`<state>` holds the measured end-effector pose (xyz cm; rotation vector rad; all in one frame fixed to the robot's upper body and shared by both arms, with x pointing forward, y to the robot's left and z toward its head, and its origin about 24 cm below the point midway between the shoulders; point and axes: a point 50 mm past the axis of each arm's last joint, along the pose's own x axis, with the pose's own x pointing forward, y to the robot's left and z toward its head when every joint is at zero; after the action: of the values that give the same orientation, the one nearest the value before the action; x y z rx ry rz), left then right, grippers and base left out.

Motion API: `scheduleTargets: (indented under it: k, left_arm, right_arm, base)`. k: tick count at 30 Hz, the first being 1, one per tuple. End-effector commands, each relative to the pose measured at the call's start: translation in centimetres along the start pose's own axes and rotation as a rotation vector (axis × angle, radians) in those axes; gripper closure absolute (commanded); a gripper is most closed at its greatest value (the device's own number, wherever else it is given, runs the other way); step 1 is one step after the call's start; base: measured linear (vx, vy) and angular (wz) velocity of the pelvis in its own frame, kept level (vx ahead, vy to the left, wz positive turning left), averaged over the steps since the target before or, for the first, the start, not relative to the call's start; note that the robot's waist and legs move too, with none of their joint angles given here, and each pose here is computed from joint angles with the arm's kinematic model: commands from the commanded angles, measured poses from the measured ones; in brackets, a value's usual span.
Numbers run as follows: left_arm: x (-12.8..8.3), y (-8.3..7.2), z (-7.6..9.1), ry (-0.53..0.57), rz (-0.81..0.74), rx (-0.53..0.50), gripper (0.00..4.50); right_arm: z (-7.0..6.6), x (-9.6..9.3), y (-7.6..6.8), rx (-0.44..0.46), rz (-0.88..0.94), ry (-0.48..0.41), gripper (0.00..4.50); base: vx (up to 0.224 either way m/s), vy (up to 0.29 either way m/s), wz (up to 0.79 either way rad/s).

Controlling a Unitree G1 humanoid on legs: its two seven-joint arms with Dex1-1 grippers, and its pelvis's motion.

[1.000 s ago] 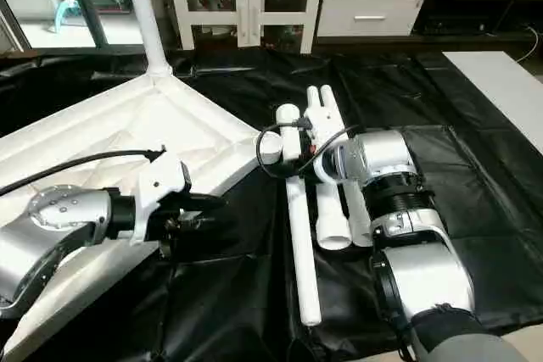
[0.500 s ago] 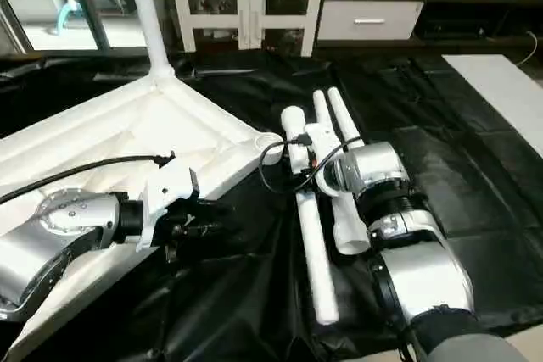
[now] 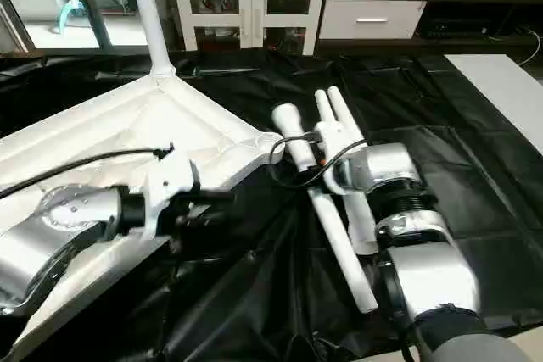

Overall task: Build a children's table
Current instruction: Insert table leg to table base

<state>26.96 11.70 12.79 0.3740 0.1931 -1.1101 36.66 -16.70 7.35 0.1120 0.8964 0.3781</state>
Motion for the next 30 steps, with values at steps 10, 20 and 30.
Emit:
scheduleTargets:
  k: [10,20,30]
  left_arm:
    - [0.8,3.6,6.0,-0.114,0.229,0.424,2.59]
    - [5.1,2.4,5.4,-0.317,0.169,-0.531,1.76]
    - [5.1,3.2,4.9,-0.368,0.217,-0.832,1.00]
  right_arm:
    - [7.0,-4.0,2.2,0.174,0.172,-0.380,2.82]
    - [11.3,-8.3,3.9,0.296,0.449,-0.882,2.82]
    - [11.7,-9.3,5.1,0.287,0.535,-0.984,2.82]
  base:
    - [0.000,0.000,0.00]
    - [0.000,0.000,0.00]
    - [0.000,0.000,0.00]
